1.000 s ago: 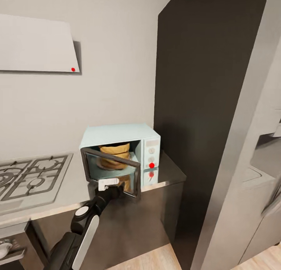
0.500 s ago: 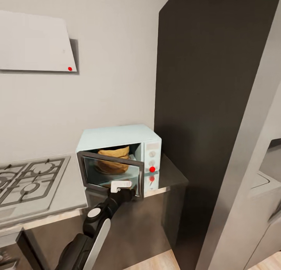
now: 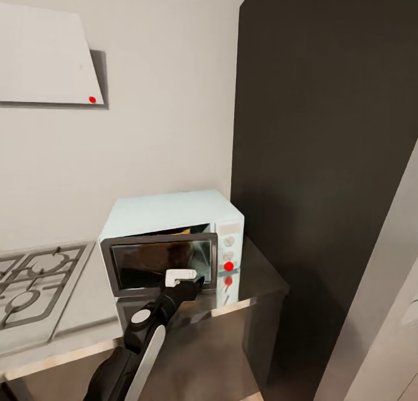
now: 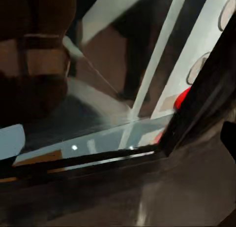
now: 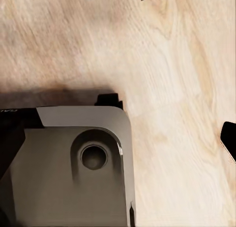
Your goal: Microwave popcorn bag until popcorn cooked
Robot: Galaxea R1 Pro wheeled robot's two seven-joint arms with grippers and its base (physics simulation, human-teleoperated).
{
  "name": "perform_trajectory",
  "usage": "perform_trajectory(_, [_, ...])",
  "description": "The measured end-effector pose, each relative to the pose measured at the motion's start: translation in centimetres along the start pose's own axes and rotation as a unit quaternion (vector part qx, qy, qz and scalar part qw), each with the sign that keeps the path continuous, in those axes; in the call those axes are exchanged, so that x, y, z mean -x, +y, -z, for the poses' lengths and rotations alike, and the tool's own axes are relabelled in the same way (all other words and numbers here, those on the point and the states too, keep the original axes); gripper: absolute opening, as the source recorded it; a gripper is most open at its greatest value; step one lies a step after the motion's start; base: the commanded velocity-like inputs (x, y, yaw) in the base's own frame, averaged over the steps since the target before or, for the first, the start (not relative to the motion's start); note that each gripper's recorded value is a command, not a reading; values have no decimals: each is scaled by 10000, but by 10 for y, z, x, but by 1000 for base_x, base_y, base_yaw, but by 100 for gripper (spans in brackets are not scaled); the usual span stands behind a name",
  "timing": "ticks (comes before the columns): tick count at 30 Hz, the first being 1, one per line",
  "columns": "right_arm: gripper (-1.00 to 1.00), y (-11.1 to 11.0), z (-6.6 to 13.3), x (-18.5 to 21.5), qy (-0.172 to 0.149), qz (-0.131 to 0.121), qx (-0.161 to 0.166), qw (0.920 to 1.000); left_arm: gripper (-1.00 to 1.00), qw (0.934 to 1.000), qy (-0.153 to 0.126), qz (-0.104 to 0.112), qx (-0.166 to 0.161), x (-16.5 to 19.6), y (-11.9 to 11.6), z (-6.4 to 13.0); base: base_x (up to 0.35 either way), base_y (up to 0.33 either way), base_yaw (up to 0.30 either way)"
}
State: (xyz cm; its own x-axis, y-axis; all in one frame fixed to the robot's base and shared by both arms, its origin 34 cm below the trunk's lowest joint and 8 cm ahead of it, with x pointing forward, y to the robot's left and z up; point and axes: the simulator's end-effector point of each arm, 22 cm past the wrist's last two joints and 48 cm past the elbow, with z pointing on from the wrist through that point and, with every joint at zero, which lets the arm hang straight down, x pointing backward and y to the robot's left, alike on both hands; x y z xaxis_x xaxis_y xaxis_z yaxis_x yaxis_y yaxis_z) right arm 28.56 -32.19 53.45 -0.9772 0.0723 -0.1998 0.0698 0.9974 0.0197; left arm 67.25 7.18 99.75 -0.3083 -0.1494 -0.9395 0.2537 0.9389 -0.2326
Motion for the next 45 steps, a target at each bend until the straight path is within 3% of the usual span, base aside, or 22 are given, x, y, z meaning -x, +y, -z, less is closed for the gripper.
perform_trajectory(6, [100,-1,0,1,-12,1,-6,10000,100,10000,1,23,-15,0,-2,0,287,0,0])
perform_trajectory(8, [100,-1,0,1,-15,4,-6,10000,100,10000,-19,77,-57,-2,-6,7,271,0,0])
perform_trajectory(15, [100,-2,0,1,-13,1,-13,10000,100,9995,207,96,-198,-32,-21,18,121,2,0])
perform_trajectory(19, [100,-2,0,1,-7,-2,-14,10000,100,9986,485,-209,-21,-34,-28,-1,-191,124,0])
perform_trajectory(20, [100,-2,0,1,-7,-2,-14,10000,100,9996,152,-214,90,-15,-29,0,-263,172,0])
perform_trajectory(25, [100,-6,0,0,19,28,-27,10000,100,9979,8,112,638,0,21,1,-271,178,0])
perform_trajectory(26, [100,-6,0,0,27,41,-30,10000,100,9979,13,23,655,0,20,1,-273,179,0])
perform_trajectory(32, [100,-8,0,1,8,47,-42,10000,100,9993,63,-246,290,-8,-22,1,-273,179,0])
perform_trajectory(37, [100,-8,0,1,0,64,-43,10000,100,9994,120,-331,42,-14,-49,2,-273,181,0])
perform_trajectory(40, [100,-9,1,1,18,92,-51,9999,100,9986,183,-401,-290,-22,-84,5,-228,171,0])
perform_trajectory(42, [100,-10,1,1,24,117,-57,9999,100,9971,434,-390,-478,-45,-100,5,-68,55,0])
perform_trajectory(45, [100,-10,1,1,29,139,-58,9999,100,9933,988,-281,-529,-94,-99,0,-17,14,0])
